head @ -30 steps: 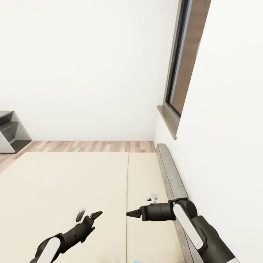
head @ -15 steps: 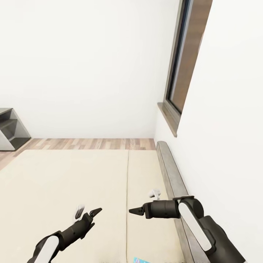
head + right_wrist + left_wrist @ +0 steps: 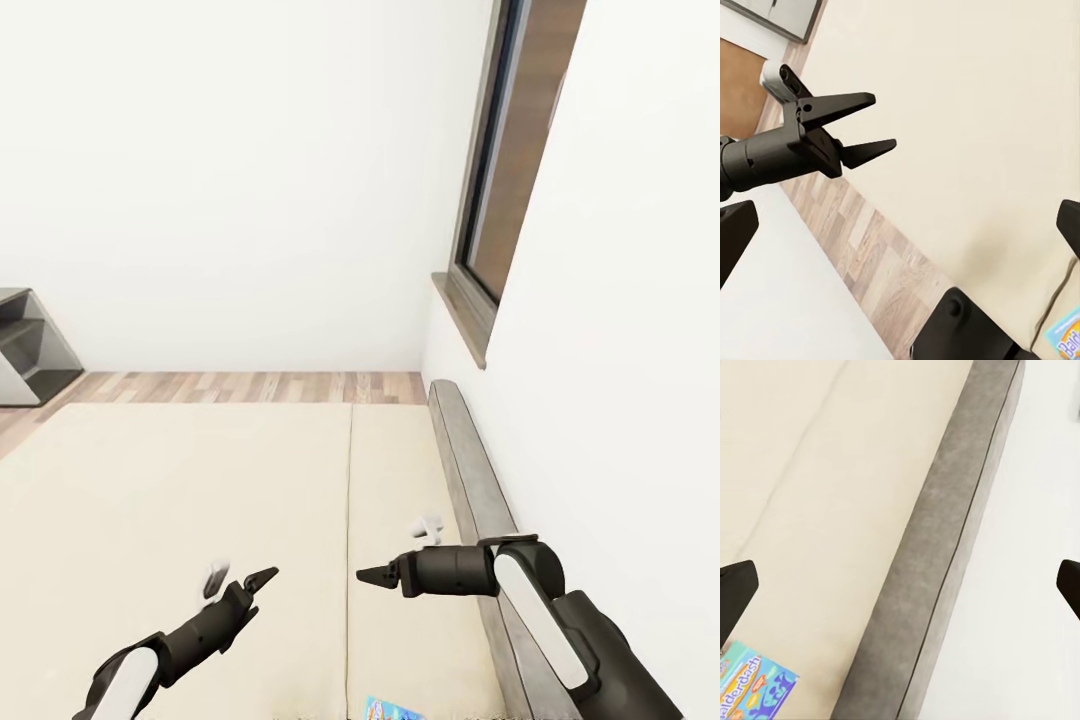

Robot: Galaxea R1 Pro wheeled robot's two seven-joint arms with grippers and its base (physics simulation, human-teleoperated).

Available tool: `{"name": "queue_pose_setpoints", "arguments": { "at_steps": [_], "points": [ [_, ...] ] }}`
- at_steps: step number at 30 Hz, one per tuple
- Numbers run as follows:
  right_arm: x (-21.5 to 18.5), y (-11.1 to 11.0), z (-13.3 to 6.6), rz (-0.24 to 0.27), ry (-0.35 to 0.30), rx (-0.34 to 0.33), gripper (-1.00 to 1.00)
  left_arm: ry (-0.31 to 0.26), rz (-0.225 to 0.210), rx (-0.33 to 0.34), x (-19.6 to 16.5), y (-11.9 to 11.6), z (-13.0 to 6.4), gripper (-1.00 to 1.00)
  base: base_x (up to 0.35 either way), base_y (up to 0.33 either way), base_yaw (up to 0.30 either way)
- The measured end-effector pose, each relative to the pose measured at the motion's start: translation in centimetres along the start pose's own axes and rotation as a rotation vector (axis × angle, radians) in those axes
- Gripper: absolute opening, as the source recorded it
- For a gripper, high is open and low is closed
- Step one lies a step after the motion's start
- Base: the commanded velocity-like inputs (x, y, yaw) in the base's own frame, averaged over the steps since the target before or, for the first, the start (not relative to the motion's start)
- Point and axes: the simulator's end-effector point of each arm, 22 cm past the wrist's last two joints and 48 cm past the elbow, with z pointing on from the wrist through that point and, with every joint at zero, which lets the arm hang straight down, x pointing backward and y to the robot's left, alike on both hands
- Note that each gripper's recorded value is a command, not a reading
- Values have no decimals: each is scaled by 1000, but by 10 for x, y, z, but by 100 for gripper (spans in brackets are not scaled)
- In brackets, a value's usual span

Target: Put all the toys in the child's room - the three board games (two on the bed and one on the table), the two jigsaw puzzles on the table, and the tennis ball on the table - inside the toy box on the table in the child's room.

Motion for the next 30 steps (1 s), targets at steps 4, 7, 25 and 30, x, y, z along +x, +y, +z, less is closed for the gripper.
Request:
{"name": "queue_pose_setpoints", "arguments": {
  "at_steps": [4, 7, 25, 30],
  "points": [
    [1, -2, 1, 3, 2, 1, 100, 0, -2, -4, 1, 2, 0, 100, 0, 0, 0],
    [2, -4, 2, 6, 4, 2, 100, 2, -3, -8, 2, 4, 1, 100, 0, 0, 0],
    [8, -14, 7, 30, 19, 4, 100, 18, -15, -34, 8, 17, 5, 100, 0, 0, 0],
    [10, -16, 9, 37, 23, 3, 100, 24, -18, -41, 10, 20, 6, 100, 0, 0, 0]
  ]
}}
